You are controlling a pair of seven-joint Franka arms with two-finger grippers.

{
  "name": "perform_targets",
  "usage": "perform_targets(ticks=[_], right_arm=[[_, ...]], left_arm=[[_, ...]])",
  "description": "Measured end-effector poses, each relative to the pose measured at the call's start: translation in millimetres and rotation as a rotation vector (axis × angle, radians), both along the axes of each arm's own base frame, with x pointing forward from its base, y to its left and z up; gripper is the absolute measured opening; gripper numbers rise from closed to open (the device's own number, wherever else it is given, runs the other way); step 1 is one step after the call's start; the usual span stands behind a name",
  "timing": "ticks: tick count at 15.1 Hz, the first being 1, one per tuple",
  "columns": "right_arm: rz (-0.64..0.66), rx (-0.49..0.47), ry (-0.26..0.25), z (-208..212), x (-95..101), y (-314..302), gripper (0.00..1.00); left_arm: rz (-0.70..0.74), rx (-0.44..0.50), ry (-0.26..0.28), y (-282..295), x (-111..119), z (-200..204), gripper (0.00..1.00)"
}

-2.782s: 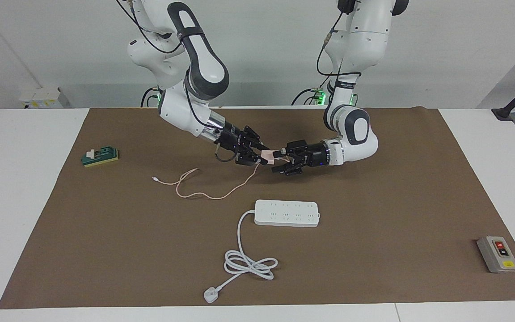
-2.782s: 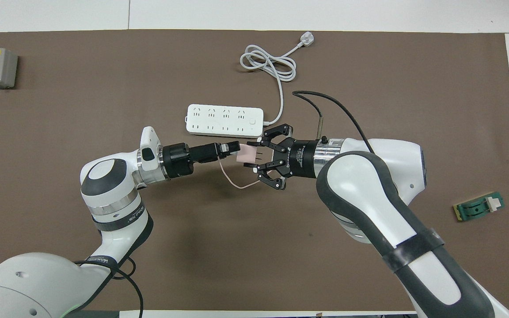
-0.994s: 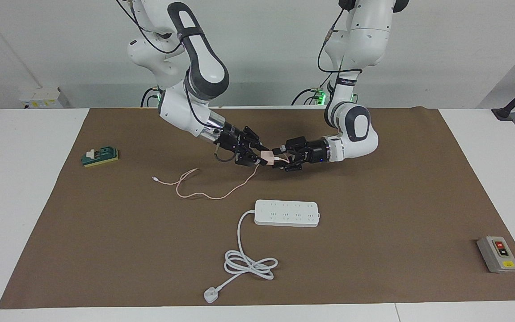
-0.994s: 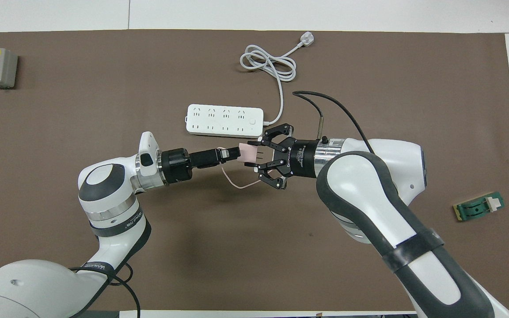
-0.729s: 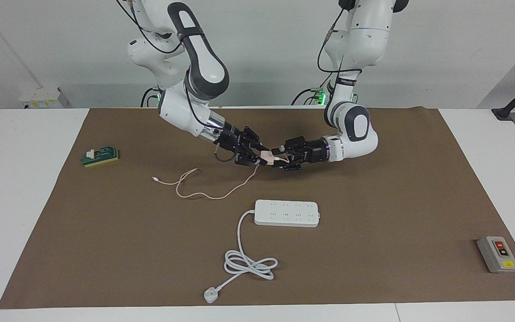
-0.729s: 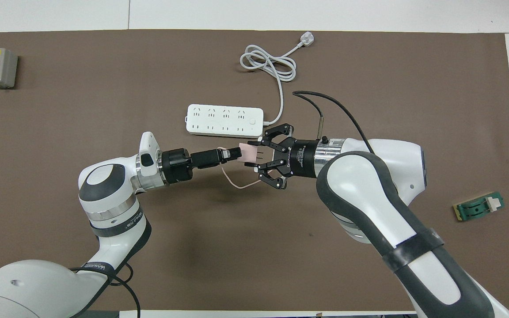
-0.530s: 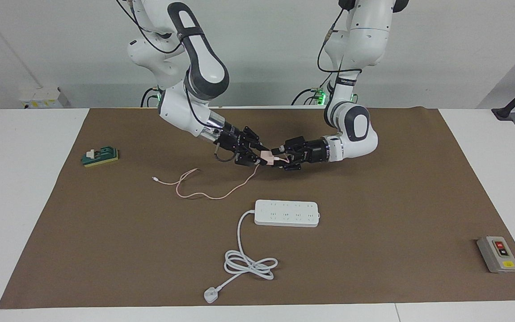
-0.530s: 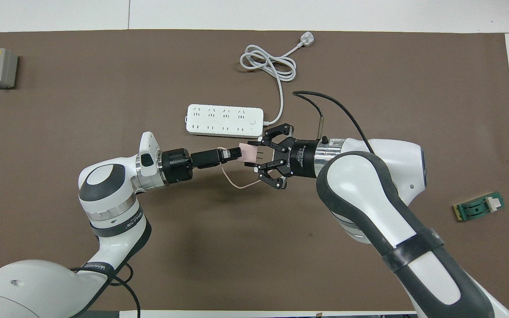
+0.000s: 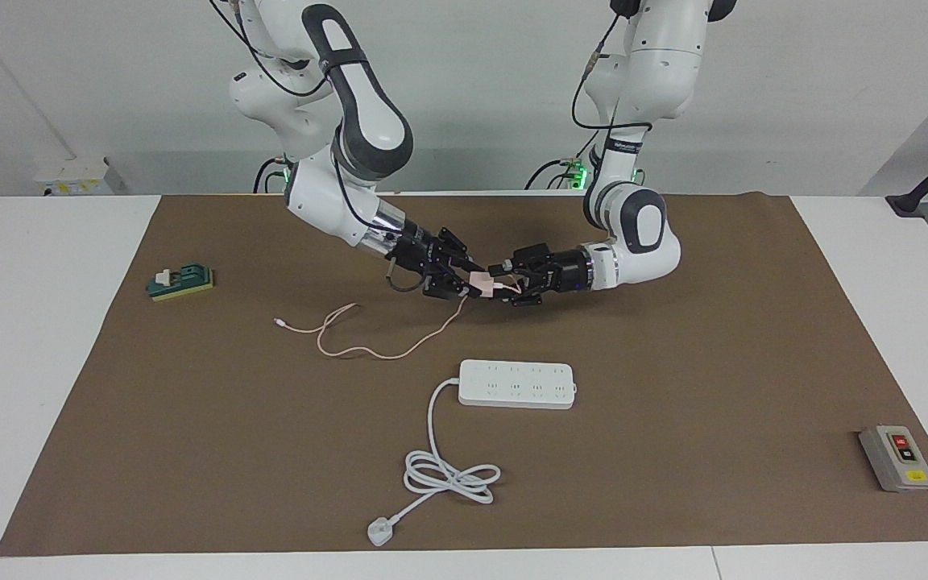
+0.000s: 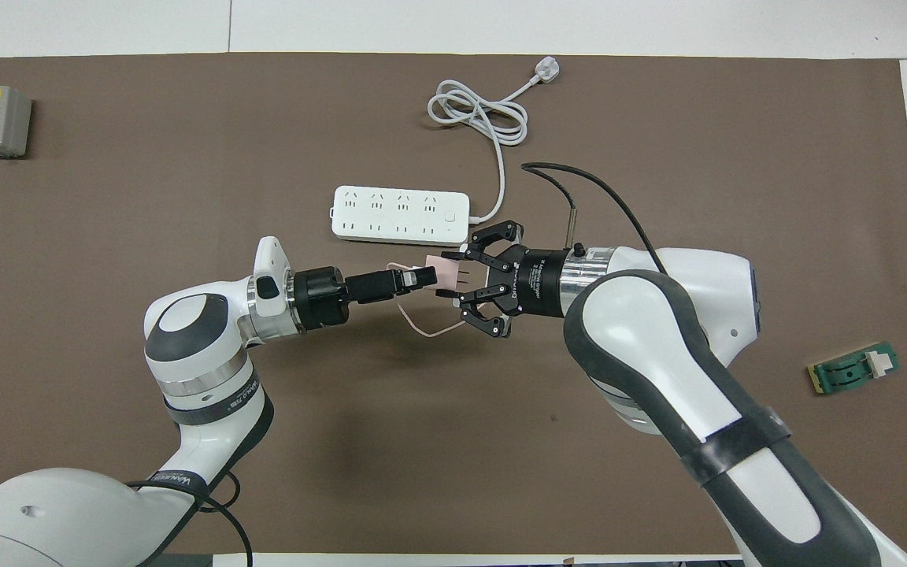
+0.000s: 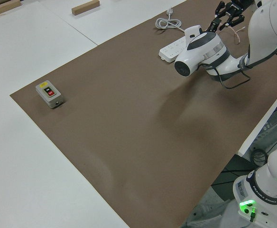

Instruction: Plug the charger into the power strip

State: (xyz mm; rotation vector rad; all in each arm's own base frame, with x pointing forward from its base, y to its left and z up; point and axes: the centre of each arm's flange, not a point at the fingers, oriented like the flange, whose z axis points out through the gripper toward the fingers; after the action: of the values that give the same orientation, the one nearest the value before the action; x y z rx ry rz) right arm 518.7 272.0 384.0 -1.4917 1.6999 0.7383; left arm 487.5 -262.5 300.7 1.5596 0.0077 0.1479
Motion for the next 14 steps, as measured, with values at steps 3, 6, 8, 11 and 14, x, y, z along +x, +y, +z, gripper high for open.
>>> perform_targets(ticks=[3, 6, 8, 11, 14], right_arm=[[0.0, 0.0, 0.0, -0.1, 0.0, -0.1, 0.47], [0.0, -0.001, 0.0, -0.3, -0.1, -0.1, 0.47], [0.0, -0.001, 0.0, -0.3, -0.1, -0.2, 0.47], [0.001, -0.001, -0.002, -0.4, -0.2, -0.2, 0.47], [0.003, -0.002, -0.004, -0.4, -0.2, -0.2, 0.47]], left_arm=[[-0.007, 0.004, 0.0, -4.3, -2.3, -0.5, 0.68], [-0.005, 0.007, 0.001, -4.0, -2.2, -0.8, 0.66], [-0.003, 0.01, 0.001, -3.8, -2.0, -1.1, 0.64], [-0.002, 0.011, 0.001, -3.7, -2.0, -1.2, 0.61], [-0.002, 0.012, 0.001, -3.7, -2.0, -1.3, 0.5]])
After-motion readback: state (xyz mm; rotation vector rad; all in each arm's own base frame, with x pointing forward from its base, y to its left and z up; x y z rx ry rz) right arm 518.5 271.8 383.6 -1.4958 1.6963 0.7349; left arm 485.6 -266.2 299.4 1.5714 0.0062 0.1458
